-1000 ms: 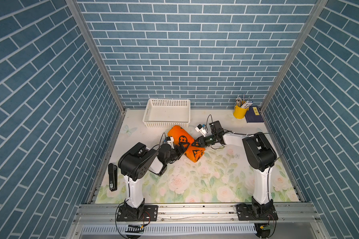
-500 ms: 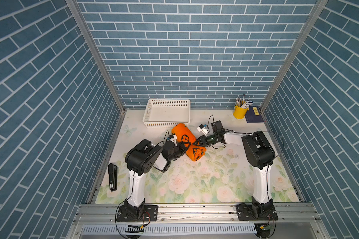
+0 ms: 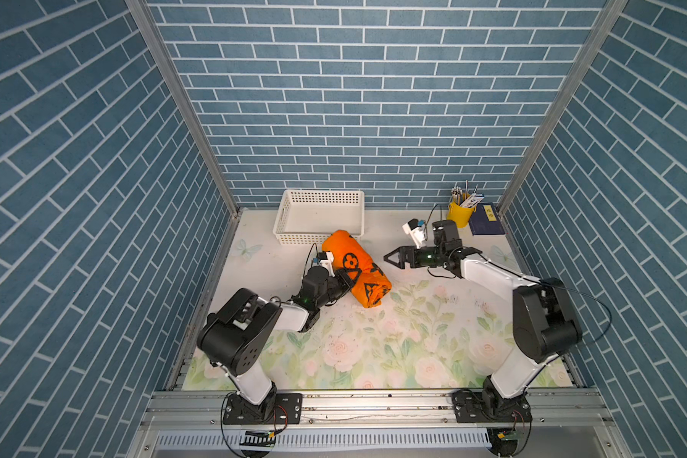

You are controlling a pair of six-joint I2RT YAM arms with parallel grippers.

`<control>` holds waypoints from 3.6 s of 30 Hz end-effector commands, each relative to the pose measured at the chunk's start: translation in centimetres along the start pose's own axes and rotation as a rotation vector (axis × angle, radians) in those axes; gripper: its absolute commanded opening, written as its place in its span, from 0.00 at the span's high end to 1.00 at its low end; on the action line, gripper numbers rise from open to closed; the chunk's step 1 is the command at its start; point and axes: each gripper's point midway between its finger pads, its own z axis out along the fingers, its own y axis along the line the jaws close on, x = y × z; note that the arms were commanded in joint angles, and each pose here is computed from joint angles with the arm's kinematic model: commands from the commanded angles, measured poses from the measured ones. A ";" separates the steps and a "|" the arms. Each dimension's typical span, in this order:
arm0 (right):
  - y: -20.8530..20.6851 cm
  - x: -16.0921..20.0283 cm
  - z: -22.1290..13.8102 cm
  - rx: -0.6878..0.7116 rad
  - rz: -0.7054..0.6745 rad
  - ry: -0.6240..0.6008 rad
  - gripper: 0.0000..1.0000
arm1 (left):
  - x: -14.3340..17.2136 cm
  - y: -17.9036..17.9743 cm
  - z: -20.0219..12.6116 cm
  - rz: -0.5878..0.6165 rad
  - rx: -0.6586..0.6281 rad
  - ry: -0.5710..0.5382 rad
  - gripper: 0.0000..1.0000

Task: Roll up the pillowcase
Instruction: Pick up the pillowcase at the center of the board, then place the pillowcase in the bin, then reset both arms

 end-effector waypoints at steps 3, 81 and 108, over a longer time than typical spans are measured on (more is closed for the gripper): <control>-0.2 -2.3 -3.1 0.149 -0.071 -0.134 0.00 | -7.6 -5.4 -0.2 0.092 0.034 -0.169 0.89; -10.2 -6.2 -13.2 0.819 -0.098 -0.533 0.00 | -25.4 -2.1 0.0 -0.014 -0.425 -0.656 0.00; -16.2 5.4 -19.9 1.198 -0.369 -0.695 0.00 | -18.8 10.5 -19.9 0.864 -1.114 -0.799 0.00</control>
